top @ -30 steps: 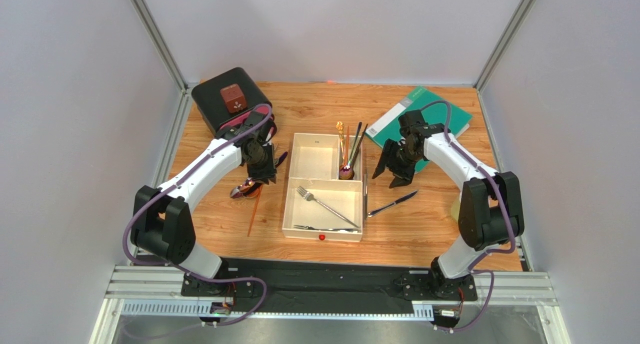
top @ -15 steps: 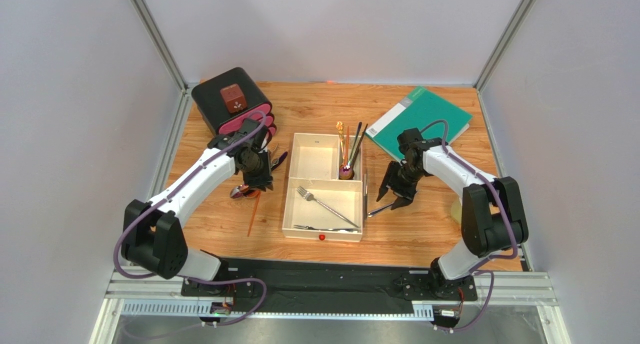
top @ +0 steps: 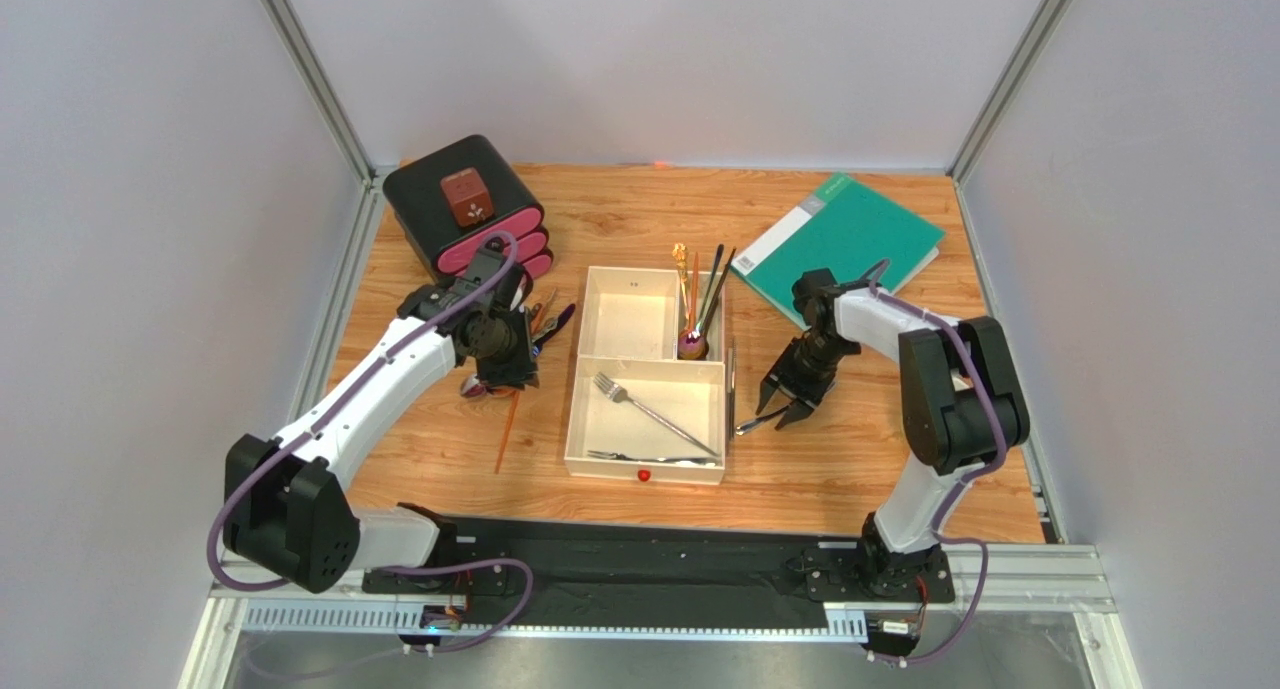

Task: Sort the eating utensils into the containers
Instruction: Pick up the knife at the center of the board.

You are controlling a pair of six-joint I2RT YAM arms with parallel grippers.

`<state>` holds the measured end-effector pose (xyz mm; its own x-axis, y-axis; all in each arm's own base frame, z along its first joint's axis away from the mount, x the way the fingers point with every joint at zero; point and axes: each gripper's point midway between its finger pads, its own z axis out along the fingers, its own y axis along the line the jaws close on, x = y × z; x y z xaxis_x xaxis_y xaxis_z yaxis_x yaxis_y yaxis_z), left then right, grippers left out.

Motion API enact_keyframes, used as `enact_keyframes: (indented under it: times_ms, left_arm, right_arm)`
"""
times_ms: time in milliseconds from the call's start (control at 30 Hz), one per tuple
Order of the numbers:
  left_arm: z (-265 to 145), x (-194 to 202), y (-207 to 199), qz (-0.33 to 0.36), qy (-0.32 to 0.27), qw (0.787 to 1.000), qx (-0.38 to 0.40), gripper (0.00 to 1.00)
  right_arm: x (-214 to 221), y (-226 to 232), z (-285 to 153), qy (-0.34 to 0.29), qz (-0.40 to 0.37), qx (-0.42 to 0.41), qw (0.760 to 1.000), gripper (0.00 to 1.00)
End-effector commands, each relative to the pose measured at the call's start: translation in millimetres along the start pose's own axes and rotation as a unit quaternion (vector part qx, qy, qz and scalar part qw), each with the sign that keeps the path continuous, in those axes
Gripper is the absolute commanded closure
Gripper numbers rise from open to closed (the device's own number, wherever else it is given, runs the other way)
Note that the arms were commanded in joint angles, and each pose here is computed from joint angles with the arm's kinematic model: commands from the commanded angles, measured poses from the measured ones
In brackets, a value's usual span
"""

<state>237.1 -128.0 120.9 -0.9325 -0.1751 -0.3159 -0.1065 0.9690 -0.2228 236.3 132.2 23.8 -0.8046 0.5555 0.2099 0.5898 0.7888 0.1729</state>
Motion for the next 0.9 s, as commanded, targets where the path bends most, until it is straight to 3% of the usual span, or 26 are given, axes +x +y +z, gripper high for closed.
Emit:
enact_keyframes:
  times_ms: [0,233,333,400,433,600,867]
  left_arm:
    - [-7.8,-6.4,2.2,-0.005,-0.023,1.000,0.000,0.68]
    - [-6.1,-8.1,1.7,-0.001,-0.022,1.000,-0.002,0.68]
    - [-4.2,-8.2,2.2,-0.002,-0.019,1.000,-0.004,0.68]
    - [-3.8,-8.4,2.0,-0.002,-0.019,1.000,-0.004,0.68]
    - [-3.5,-7.5,2.2,-0.002,-0.018,1.000,-0.004,0.68]
    - [-2.9,-7.0,1.2,-0.004,-0.016,1.000,-0.001,0.68]
    - [1.7,-7.9,-1.7,-0.004,-0.011,1.000,0.003,0.68]
  right_arm:
    - [-8.5,10.0,3.9,-0.002,0.020,-0.010,1.000,0.57]
    - [-9.4,-2.8,20.1,0.010,0.023,0.023,0.999,0.62]
    - [-8.0,-6.8,22.1,0.011,0.025,0.029,0.999,0.77]
    - [-7.3,-6.9,21.6,0.011,0.020,0.027,0.999,0.95]
    - [-6.7,-7.8,21.4,0.012,0.016,0.028,0.999,0.99]
    - [-3.1,-12.8,18.4,0.010,0.008,0.030,0.999,1.00]
    - [-6.5,3.8,-33.2,-0.047,-0.033,-0.012,0.998,1.00]
